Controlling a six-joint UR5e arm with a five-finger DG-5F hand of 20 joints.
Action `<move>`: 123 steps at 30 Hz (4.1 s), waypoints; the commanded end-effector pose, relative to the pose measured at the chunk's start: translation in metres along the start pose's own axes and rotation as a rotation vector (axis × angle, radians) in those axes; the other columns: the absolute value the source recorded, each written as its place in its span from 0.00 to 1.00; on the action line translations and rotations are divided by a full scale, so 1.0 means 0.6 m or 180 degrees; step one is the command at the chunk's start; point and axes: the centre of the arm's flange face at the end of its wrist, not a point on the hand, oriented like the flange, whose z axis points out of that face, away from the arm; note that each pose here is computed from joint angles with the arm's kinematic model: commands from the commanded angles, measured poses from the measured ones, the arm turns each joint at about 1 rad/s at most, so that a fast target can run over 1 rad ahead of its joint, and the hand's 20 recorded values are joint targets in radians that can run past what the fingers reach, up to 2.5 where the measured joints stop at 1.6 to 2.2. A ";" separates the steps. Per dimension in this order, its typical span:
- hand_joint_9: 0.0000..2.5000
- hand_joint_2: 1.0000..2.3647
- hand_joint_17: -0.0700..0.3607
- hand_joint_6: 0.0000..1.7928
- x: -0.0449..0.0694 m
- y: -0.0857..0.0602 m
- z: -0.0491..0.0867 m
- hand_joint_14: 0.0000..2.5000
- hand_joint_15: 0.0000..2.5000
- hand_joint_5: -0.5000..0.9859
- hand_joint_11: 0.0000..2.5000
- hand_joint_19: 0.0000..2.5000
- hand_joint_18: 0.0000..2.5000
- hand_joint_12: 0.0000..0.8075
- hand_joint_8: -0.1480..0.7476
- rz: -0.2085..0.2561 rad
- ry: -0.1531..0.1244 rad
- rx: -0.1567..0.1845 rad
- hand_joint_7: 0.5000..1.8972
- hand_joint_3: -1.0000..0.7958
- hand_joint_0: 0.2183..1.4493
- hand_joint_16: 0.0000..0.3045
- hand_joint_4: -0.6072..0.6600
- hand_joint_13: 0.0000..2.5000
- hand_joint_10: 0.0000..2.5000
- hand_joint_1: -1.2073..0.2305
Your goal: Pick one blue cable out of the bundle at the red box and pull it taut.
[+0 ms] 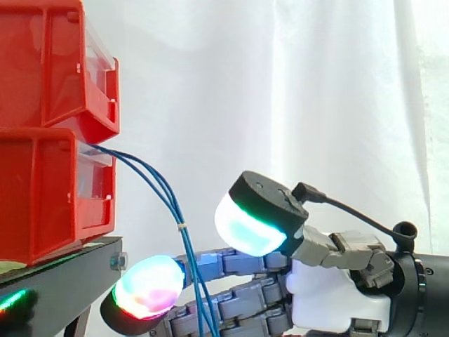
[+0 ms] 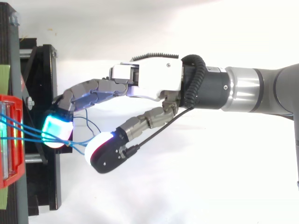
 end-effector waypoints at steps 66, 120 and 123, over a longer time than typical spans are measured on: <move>0.22 0.00 0.41 0.29 0.005 0.038 0.027 0.00 0.05 0.27 0.07 0.10 0.14 0.42 0.52 -0.0046 -0.0007 -0.0111 0.55 0.28 0.29 0.16 0.69 0.13 0.00 0.35; 0.22 0.00 0.41 0.31 0.001 0.001 0.033 0.00 0.06 0.26 0.07 0.11 0.15 0.41 0.52 -0.0039 -0.0198 -0.0241 0.51 0.33 0.32 0.16 0.68 0.14 0.00 0.37; 0.22 0.01 0.41 0.31 0.004 0.002 0.034 0.00 0.06 0.26 0.07 0.11 0.15 0.41 0.52 -0.0041 -0.0140 -0.0246 0.50 0.33 0.32 0.16 0.69 0.14 0.00 0.37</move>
